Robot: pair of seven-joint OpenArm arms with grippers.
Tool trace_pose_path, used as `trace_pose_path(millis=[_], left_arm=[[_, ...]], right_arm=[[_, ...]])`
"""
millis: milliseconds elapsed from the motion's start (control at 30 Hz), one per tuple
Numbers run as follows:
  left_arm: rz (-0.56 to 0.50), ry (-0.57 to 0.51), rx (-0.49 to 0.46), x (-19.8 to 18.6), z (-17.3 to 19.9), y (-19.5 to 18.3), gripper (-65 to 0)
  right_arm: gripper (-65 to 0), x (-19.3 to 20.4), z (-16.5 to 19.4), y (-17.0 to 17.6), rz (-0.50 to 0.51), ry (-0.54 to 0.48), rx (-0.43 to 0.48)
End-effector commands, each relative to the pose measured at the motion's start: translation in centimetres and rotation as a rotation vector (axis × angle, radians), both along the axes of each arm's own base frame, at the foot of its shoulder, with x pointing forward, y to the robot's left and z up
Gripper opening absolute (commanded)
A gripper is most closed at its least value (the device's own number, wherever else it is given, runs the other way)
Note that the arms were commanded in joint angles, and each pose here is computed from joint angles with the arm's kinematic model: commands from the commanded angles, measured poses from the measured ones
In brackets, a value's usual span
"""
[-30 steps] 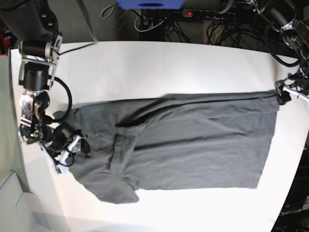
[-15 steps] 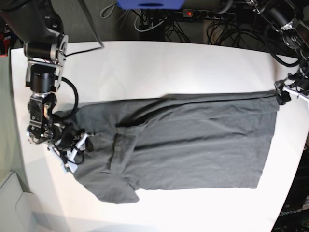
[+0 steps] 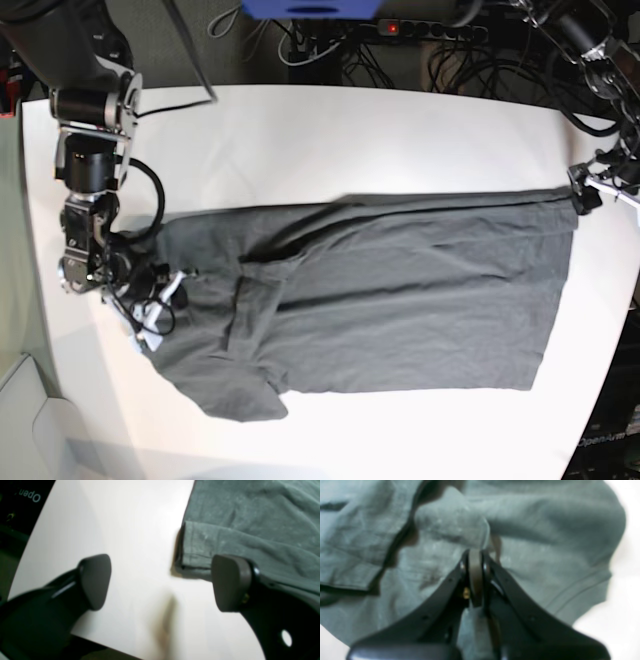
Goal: Layout the t-shirt on the table in an organized manner, then fold the t-shirt properly
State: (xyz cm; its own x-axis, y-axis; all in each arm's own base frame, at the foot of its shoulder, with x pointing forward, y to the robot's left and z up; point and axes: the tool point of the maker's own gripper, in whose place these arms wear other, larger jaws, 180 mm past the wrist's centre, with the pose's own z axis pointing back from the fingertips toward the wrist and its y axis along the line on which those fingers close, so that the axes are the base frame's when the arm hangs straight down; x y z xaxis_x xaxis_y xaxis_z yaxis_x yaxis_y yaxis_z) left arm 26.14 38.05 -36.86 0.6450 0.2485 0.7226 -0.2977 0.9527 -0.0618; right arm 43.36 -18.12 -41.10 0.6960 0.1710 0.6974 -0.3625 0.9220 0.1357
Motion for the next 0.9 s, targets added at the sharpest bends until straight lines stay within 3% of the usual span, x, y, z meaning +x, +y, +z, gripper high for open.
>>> trace_pose_path(millis=[0,200,467,700,867], left_arm=[[0.007,-0.052,0.034,0.6,1.8,1.0,-3.2],[0.073,-0.068,0.033,-0.6,2.2,2.7,-3.2],[0.074,-0.065,0.035,-0.7,2.2,2.8,-3.2],[0.074,-0.066,0.034,-0.7,2.2,2.7,-3.2],[0.074,-0.067,0.035,-0.7,2.2,2.7,-3.2]], right_arm=[[-65.0,1.6,2.1,-0.9,-0.017,-0.069,0.01],[-65.0,1.6,2.1,-1.3,-0.027,-0.081,0.017],[-65.0,1.3,4.8,-2.2,-0.004,-0.16,-0.066],[-64.4,1.2,5.0,-1.3,0.009,-0.176,-0.065],[-49.6,1.3,5.1,-1.2,0.01,-0.179,-0.062]])
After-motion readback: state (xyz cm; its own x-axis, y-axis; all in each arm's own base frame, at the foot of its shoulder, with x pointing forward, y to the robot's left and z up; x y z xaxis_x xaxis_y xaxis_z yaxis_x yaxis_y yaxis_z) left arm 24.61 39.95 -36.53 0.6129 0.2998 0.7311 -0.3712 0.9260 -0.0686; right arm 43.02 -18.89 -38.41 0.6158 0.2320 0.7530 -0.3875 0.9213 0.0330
